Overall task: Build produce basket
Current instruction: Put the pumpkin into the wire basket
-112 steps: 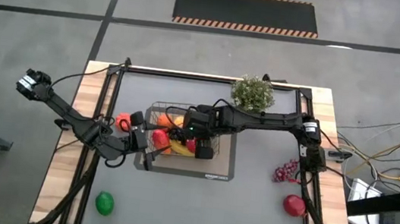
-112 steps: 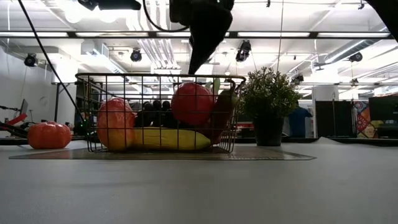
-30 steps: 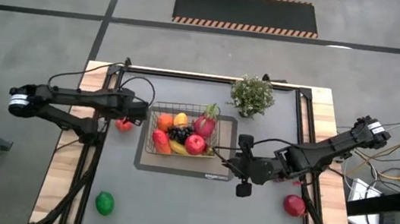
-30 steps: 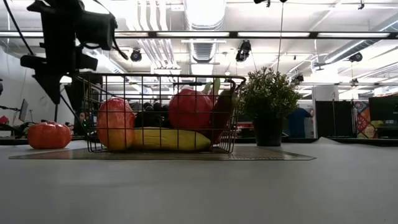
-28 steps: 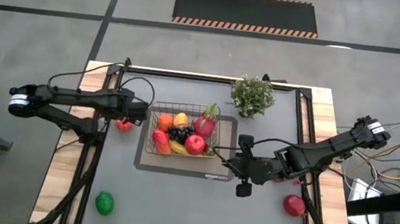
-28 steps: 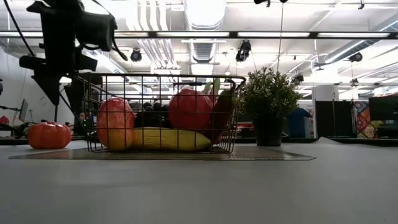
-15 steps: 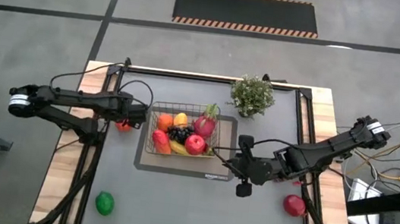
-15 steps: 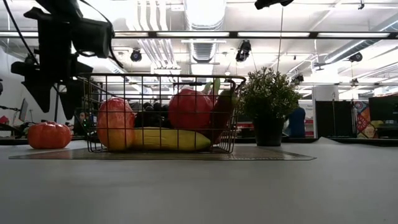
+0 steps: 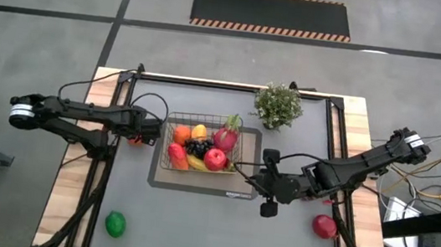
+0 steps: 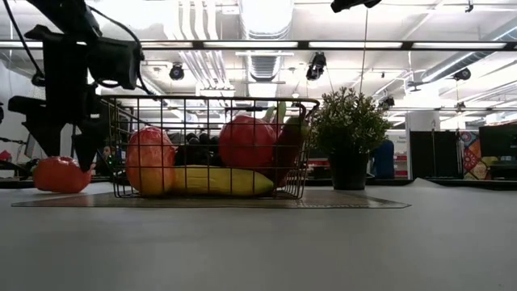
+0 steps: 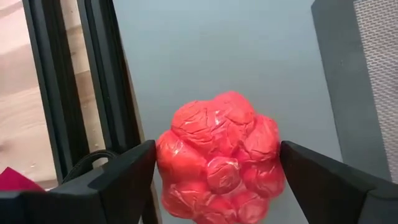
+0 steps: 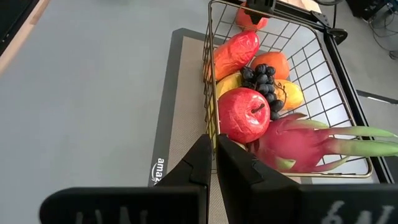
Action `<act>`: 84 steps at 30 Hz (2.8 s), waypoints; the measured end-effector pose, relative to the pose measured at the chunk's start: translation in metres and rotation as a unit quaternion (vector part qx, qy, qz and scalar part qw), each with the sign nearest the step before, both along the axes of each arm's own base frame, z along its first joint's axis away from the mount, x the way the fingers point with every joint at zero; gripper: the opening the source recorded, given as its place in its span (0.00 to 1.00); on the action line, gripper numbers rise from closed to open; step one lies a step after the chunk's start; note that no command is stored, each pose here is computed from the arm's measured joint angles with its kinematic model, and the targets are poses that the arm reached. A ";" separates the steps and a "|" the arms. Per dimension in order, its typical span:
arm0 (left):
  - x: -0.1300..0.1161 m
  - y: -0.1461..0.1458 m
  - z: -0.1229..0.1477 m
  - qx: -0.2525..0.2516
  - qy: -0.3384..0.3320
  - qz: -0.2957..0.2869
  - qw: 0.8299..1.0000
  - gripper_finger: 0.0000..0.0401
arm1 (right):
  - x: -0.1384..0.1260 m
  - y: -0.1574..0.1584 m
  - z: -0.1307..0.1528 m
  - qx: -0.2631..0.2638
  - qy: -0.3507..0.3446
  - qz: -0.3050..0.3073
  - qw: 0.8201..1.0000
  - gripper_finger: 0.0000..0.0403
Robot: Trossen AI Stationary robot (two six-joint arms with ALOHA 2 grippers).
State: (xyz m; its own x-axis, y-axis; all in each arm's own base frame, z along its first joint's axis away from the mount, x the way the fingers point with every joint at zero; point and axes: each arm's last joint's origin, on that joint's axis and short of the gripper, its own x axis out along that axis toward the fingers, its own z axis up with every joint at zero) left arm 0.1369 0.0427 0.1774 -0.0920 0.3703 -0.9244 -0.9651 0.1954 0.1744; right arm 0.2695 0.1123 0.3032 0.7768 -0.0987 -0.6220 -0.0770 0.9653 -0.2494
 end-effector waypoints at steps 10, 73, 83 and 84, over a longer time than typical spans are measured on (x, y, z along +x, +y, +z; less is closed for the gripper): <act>-0.001 0.000 -0.004 0.003 -0.001 0.002 1.000 0.71 | 0.000 0.000 0.000 0.001 0.000 -0.001 1.000 0.03; 0.169 -0.025 0.120 0.078 -0.037 -0.396 0.914 0.65 | 0.001 0.000 0.000 0.003 -0.005 -0.001 1.000 0.03; 0.166 -0.005 0.097 0.071 -0.029 -0.353 0.933 0.65 | 0.001 0.000 -0.001 0.003 -0.004 -0.001 1.000 0.03; 0.165 -0.005 0.095 0.070 -0.027 -0.352 0.933 0.65 | 0.001 0.000 -0.001 0.003 -0.004 -0.001 1.000 0.03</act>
State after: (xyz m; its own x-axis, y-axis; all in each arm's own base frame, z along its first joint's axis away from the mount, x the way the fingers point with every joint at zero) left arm 0.3022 0.0381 0.2727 0.2660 0.4390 -0.8582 -0.6139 0.7635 0.2003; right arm 0.2702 0.1126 0.3021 0.7813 -0.0966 -0.6166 -0.0735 0.9668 -0.2446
